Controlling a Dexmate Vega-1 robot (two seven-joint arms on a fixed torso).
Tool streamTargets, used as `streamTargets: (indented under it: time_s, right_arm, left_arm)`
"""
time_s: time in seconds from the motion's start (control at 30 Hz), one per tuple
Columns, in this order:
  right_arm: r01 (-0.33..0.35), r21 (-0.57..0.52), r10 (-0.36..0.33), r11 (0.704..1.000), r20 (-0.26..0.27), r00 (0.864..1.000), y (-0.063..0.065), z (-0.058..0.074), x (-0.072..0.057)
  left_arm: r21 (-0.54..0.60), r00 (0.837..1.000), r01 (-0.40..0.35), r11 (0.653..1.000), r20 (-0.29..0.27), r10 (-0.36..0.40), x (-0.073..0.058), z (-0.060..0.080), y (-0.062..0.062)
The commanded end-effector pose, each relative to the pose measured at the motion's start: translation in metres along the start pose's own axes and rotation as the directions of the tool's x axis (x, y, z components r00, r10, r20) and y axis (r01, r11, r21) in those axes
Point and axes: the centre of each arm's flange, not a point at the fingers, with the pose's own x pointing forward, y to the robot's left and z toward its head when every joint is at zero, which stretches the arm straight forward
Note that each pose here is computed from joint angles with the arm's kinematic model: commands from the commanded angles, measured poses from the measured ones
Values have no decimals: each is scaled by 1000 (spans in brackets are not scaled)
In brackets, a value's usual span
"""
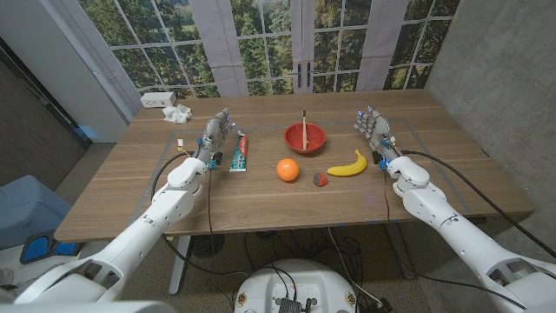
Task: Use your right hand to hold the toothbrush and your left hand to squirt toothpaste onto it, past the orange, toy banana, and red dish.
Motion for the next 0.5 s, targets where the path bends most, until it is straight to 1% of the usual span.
streamTargets:
  time_s: [0.03,0.1,0.2,0.33,0.43,0.5]
  right_arm:
    - [40,26,-39,999,-20,999,-10,-13,2]
    - [41,25,-40,999,-21,999,-12,-14,3]
    - [43,29,-43,999,-21,999,-12,-15,3]
    - [49,17,-48,999,-32,998,-10,-16,2]
    - [57,5,-57,998,-32,998,-6,-17,2]
    - [67,-23,-68,997,-26,997,-1,-15,1]
  left_arm:
    - [13,999,-40,999,2,40,0,3,-5]
    - [31,999,-50,998,3,50,-1,4,-5]
    - [26,999,-53,998,2,53,-1,4,-5]
    - [32,999,-55,998,-3,55,-2,3,-3]
    - [30,999,-54,998,-2,55,-2,3,-1]
    - [34,999,-52,998,0,52,-2,3,1]
